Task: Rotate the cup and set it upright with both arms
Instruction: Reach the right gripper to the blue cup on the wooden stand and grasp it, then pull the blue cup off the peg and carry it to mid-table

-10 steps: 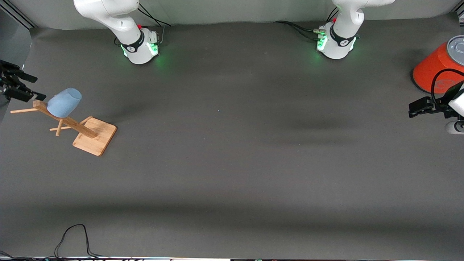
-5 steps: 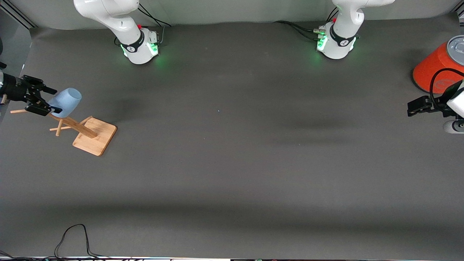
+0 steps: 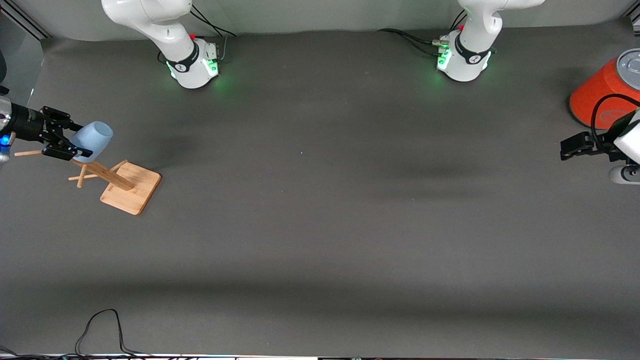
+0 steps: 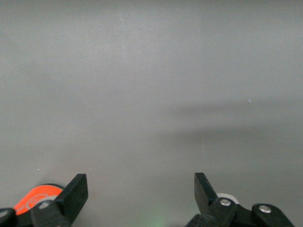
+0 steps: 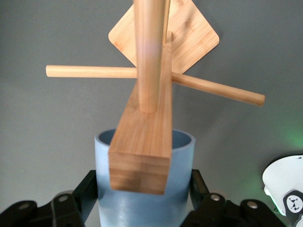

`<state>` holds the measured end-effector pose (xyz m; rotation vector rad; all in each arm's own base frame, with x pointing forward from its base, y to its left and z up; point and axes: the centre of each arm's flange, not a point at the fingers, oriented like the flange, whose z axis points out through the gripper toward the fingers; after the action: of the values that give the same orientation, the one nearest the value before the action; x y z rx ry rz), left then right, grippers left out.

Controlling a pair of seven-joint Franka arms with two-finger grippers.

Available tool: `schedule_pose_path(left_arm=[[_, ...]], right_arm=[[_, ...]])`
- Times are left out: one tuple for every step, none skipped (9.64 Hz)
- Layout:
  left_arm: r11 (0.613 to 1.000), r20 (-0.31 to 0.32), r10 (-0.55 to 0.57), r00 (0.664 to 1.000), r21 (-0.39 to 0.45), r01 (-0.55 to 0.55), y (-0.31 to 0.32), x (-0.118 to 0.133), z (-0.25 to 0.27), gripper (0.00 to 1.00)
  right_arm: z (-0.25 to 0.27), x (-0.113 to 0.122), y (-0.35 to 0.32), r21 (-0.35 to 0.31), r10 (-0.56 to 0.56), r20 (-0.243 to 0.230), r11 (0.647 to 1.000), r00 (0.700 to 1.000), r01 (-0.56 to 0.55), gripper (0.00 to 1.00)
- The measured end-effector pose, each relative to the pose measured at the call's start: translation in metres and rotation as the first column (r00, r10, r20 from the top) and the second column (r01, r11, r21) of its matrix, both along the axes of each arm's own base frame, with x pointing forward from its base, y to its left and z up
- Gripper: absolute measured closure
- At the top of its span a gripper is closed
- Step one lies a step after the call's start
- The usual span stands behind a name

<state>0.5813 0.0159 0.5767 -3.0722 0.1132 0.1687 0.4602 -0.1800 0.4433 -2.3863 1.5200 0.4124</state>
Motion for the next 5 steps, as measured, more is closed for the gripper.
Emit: schedule_pose_path(left_arm=[[1.000,-0.002,-0.003,1.000,-0.001,0.003,-0.002,0.001,-0.001,0.00],[1.000,-0.004,-0.008,1.000,-0.001,0.008,-0.005,0.001,-0.002,0.00],[1.000,-0.005,-0.010,1.000,-0.005,0.010,-0.007,0.001,-0.003,0.00],[1.000,-0.005,-0.010,1.000,-0.012,0.010,-0.008,0.001,-0.003,0.00],[1.000,-0.005,-0.010,1.000,-0.015,0.009,-0.008,0.001,-0.003,0.00]], right_arm=[[0.000,0.000,0.000,0.002,-0.002,-0.001,1.000,1.000,0.002,0.18],[0.001,0.000,0.001,0.006,-0.004,-0.005,1.000,1.000,0.004,0.18],[0.005,-0.001,0.002,0.013,-0.008,-0.016,1.000,1.000,0.008,0.18],[0.012,-0.002,0.005,0.022,-0.010,-0.029,1.000,1.000,0.010,0.18],[0.028,0.000,0.009,0.026,-0.015,-0.037,1.000,0.999,0.016,0.18]])
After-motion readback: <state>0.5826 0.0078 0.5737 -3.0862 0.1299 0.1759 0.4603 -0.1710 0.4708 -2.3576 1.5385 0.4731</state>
